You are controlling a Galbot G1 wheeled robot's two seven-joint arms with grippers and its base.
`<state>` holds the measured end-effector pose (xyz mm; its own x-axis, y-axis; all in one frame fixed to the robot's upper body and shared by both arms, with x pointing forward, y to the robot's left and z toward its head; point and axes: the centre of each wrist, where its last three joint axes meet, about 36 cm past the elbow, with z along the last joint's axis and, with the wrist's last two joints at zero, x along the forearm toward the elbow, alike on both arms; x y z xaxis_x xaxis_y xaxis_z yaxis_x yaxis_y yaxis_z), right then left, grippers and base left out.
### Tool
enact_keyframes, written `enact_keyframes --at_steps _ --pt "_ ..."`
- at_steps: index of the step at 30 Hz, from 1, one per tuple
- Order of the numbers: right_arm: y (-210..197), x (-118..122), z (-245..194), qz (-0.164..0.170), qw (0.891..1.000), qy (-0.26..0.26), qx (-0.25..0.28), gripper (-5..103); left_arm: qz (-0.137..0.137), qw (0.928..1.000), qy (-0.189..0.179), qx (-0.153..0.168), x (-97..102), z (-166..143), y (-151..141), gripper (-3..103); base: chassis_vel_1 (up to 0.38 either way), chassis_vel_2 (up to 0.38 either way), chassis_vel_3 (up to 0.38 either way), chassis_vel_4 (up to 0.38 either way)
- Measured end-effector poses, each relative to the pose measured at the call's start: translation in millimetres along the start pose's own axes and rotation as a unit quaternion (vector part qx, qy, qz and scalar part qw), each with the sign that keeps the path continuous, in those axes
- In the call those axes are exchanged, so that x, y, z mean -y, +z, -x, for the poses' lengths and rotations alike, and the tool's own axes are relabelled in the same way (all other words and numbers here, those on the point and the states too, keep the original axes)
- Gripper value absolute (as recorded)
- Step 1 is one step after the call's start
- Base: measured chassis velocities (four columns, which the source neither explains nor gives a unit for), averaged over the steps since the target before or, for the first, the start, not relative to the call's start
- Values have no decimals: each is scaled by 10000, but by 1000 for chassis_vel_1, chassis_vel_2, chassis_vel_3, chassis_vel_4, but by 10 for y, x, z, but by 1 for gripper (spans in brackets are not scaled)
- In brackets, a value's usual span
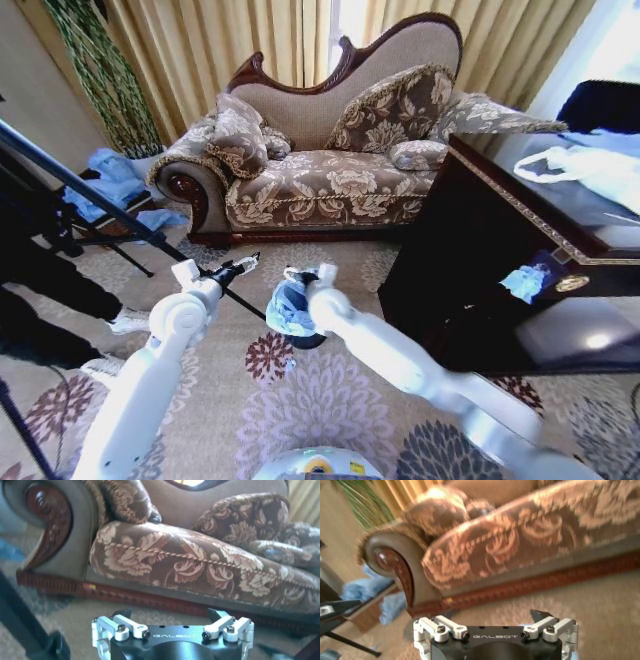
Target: Place a garbage bag over the trash bin.
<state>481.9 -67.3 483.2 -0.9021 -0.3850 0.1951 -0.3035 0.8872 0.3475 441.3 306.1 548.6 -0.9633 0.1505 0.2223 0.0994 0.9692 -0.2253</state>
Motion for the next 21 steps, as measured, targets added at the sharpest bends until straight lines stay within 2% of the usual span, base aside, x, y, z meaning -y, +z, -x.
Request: enact_keyframes --at_steps 1,2,5,6,7,10,11,14,15,17,18,19,21 --pt "27 100 -33 -57 9999 -52 116 100 148 9999 17 23 -24 1 3 100 0 0 0 0" --pt "27 100 -33 -57 9999 -52 116 100 148 9999 17 23 -24 1 3 100 0 0 0 0" --pt "123 358 -24 -54 9995 -58 309 100 580 9983 -32 72 -125 20 32 100 0 0 0 0" --pt "154 412 -25 53 9993 22 372 100 739 9972 -35 99 -159 46 48 100 0 0 0 0" --pt "154 412 -25 53 9993 22 372 100 739 9972 -35 99 -159 46 48 100 0 0 0 0" --pt "236 585 -120 466 9973 211 533 100 1277 9913 224 215 -248 123 81 100 0 0 0 0" --pt "236 585 -120 466 9973 211 533 100 1277 9913 224 215 -248 123 81 100 0 0 0 0" --pt "418 972 -314 702 9951 127 682 100 1677 9848 386 254 -330 139 98 100 0 0 0 0" --pt "418 972 -314 702 9951 127 682 100 1677 9848 386 254 -330 139 98 100 0 0 0 0" --pt "533 1168 -483 719 9942 139 785 100 1848 9811 540 200 -404 260 136 100 0 0 0 0" --pt "587 1215 -586 729 9935 179 861 100 1965 9781 669 143 -461 375 182 100 0 0 0 0" --pt "587 1215 -586 729 9935 179 861 100 1965 9781 669 143 -461 375 182 100 0 0 0 0" --pt "678 1231 -743 738 9924 258 953 100 2291 9690 914 117 -607 628 284 100 0 0 0 0"
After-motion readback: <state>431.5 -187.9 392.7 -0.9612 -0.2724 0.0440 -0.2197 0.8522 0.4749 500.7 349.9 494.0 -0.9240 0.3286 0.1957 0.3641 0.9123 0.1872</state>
